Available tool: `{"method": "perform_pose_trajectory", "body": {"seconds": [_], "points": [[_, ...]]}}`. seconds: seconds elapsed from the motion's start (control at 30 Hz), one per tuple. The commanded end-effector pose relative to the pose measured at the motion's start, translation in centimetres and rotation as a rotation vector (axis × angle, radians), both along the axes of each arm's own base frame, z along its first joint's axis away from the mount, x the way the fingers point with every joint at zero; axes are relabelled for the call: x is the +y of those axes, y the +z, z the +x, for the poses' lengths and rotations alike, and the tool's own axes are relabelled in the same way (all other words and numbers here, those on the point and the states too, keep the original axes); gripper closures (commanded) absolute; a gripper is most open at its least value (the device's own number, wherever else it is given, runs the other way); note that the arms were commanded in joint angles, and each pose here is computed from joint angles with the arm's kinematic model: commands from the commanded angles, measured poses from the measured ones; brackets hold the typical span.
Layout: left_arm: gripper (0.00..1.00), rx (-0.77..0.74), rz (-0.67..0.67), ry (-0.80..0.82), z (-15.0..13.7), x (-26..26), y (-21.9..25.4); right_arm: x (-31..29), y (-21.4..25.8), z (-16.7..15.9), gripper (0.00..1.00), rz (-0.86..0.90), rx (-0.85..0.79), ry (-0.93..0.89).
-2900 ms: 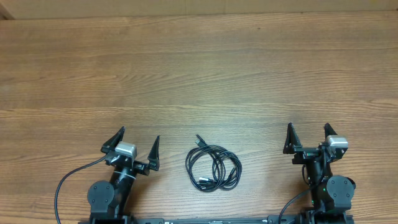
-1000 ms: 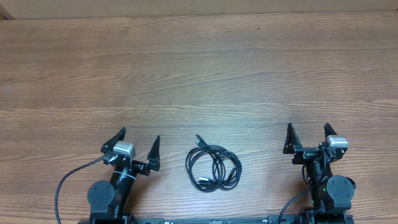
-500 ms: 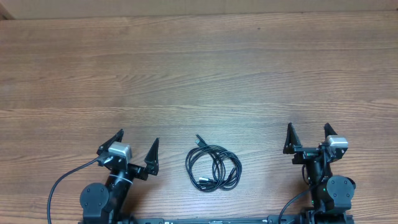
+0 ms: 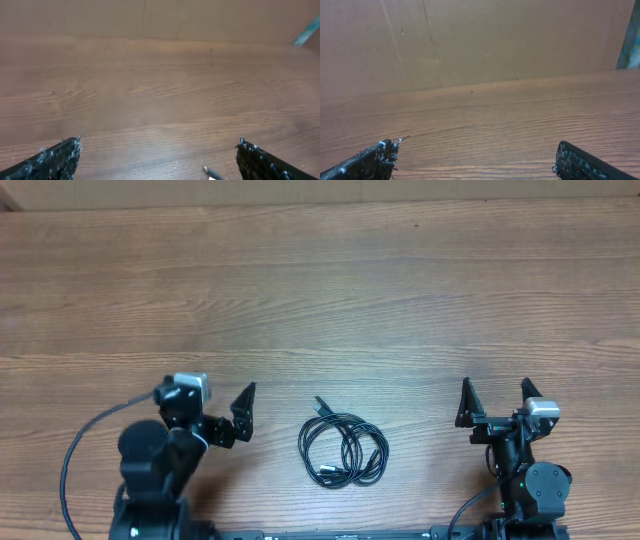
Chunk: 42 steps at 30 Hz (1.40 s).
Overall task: Untangle cables
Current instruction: 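Move the left gripper over the black cable bundle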
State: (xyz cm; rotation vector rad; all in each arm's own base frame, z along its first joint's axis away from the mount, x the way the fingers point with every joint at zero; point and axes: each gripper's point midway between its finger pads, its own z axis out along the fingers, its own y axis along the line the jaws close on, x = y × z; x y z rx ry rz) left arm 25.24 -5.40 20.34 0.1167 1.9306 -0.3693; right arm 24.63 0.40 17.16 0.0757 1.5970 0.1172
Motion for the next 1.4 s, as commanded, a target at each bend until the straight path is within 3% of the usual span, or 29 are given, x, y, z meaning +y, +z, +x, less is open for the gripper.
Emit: {"method": "perform_pose_trajectory", "body": {"seconds": [0.0,0.37,0.43,0.77,1.37], "points": [[0.0,0.025,-0.003,-0.062,0.9,-1.0,2.2,0.0,-0.2,0.0,0.0,0.0,-0.002,-0.003],[0.0,0.295,0.036,-0.27,2.2,-3.9,1.9,0.0,-0.2,0.0,0.0,0.0,-0.002,-0.003],[0.0,0.313,0.103,-0.404,1.6,-6.4,1.2,0.0,-0.2,0.0,0.0,0.0,-0.002,-0.003],[0.0,0.414,0.306,-0.633,-1.4,-14.0,-3.5,0.0,-0.2,0.0,0.0,0.0,-0.002,-0.003],[0.0,0.587,0.377,-0.69,-1.4,-16.0,-9.6,0.0,-0.2,0.0,0.0,0.0,-0.002,-0.003]]}}
